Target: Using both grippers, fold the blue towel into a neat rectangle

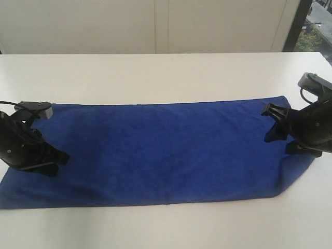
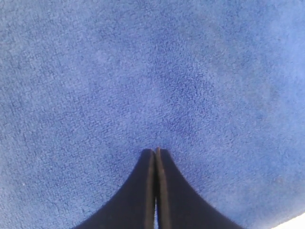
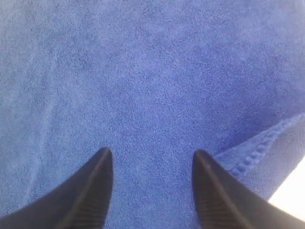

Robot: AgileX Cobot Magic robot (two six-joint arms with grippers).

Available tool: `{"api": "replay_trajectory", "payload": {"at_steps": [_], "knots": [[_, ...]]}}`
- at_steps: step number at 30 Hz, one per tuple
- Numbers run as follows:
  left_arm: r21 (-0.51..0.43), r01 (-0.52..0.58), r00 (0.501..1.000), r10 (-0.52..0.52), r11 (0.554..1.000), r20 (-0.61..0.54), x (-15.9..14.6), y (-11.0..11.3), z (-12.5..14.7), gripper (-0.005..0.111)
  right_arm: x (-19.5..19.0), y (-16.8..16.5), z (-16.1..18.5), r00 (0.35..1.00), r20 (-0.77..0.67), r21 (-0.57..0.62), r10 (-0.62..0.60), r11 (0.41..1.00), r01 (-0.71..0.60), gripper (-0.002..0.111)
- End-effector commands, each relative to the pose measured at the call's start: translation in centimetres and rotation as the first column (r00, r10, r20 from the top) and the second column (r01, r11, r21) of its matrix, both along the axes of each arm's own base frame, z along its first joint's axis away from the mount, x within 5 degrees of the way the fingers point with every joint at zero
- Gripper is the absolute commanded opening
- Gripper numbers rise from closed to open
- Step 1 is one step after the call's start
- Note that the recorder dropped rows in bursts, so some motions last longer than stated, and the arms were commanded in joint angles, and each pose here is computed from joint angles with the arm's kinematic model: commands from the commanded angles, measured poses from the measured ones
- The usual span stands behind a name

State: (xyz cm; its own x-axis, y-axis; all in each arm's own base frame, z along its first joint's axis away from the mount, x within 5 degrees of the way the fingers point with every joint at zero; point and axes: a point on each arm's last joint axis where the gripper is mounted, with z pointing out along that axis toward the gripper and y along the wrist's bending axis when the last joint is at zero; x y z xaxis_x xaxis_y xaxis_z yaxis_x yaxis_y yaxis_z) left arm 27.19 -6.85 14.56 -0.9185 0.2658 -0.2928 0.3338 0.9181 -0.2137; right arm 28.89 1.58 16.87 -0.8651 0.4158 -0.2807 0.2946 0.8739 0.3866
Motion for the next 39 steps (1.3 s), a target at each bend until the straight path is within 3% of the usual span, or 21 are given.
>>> {"api": "replay_trajectory", "payload": {"at_steps": [1,7,12,21,29,34,39], "knots": [[-0.01,-0.003,1.0,0.003,1.0,-0.021,-0.3,-0.1,-0.1,0.0,0.4,0.0,0.9,1.0,0.023,0.006,0.015,1.0,-0.015,0.049],[-0.01,-0.003,1.0,0.003,1.0,-0.021,-0.3,-0.1,-0.1,0.0,1.4,0.1,5.0,0.988,0.154,0.008,0.023,1.0,-0.025,0.049],[-0.01,-0.003,1.0,0.003,1.0,-0.021,-0.3,-0.1,-0.1,0.0,0.3,0.2,6.4,0.989,0.127,-0.013,0.081,0.997,-0.08,0.049],[-0.01,-0.003,1.0,0.003,1.0,-0.021,-0.3,-0.1,-0.1,0.0,-1.0,-2.3,5.4,0.981,-0.056,-0.202,-0.185,0.964,0.171,0.049],[-0.007,-0.014,1.0,0.014,1.0,-0.002,-0.1,0.0,-0.1,0.0,-1.9,-2.2,3.6,0.977,-0.073,-0.194,-0.2,0.964,0.183,0.049],[-0.007,-0.014,1.0,0.014,1.0,-0.002,-0.1,0.0,-0.1,0.0,-1.6,-1.6,2.3,0.958,-0.058,-0.079,-0.28,0.958,0.275,0.049],[-0.009,-0.015,1.0,0.015,1.0,-0.004,-0.1,0.0,-0.1,0.0,-1.2,-1.6,0.6,0.95,-0.086,-0.069,-0.301,0.953,0.296,0.049]]}}
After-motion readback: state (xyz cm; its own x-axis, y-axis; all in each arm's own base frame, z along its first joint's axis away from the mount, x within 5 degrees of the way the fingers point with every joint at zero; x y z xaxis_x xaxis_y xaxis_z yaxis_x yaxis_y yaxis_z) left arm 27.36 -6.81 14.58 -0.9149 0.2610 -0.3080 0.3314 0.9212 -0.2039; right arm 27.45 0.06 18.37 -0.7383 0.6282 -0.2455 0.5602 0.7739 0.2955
